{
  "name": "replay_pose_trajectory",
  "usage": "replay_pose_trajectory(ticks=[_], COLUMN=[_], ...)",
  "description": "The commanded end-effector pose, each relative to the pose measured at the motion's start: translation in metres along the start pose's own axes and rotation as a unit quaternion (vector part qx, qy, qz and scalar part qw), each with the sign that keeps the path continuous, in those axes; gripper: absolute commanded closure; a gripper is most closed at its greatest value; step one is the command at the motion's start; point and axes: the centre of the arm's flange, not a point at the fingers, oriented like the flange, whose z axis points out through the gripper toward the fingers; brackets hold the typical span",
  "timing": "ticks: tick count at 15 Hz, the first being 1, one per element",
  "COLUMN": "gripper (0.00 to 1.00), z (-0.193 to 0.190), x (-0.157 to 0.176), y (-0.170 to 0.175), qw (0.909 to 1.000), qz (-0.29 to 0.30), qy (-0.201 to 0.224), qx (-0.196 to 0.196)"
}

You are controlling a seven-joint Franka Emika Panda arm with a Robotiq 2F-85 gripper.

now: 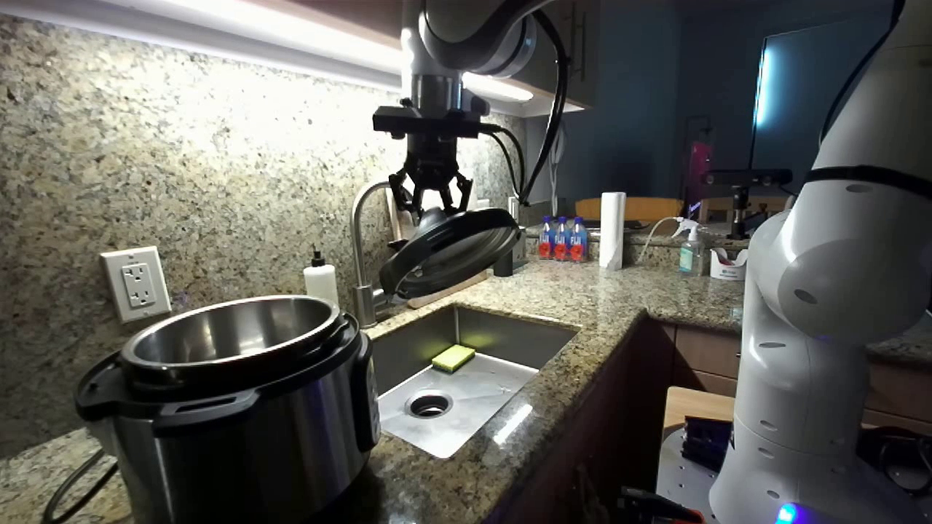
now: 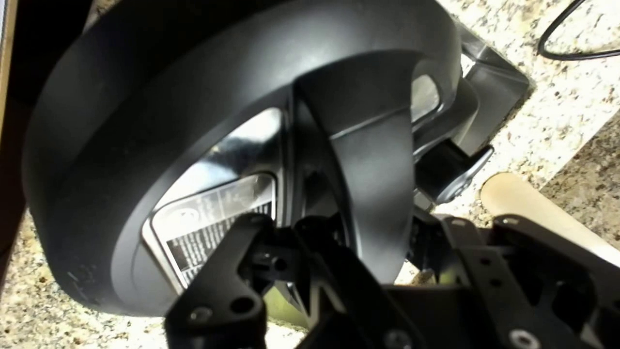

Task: Remove the black lid from the rice cooker and put it in the sink

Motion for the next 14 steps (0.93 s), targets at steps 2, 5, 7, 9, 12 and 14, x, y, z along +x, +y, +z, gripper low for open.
replay_pose_trajectory(ticks=[2, 5, 7, 9, 12, 14], gripper=[0.91, 0.93, 0.94, 0.94, 0.92, 0.92], z=[0.0, 0.0, 0.009, 0.02, 0.034, 0.044], x=[0.0, 0.0, -0.01, -0.013, -0.008, 0.001], y=[0.0, 0.0, -0.002, 0.0, -0.001, -0.004], qw=[1.0, 1.0, 0.9999, 0.9998, 0.9999, 0.9999], qz=[0.0, 0.0, -0.009, -0.014, -0.009, 0.002], qy=[0.0, 0.0, 0.002, 0.005, 0.005, 0.012], qx=[0.0, 0.0, -0.006, -0.011, -0.009, 0.001])
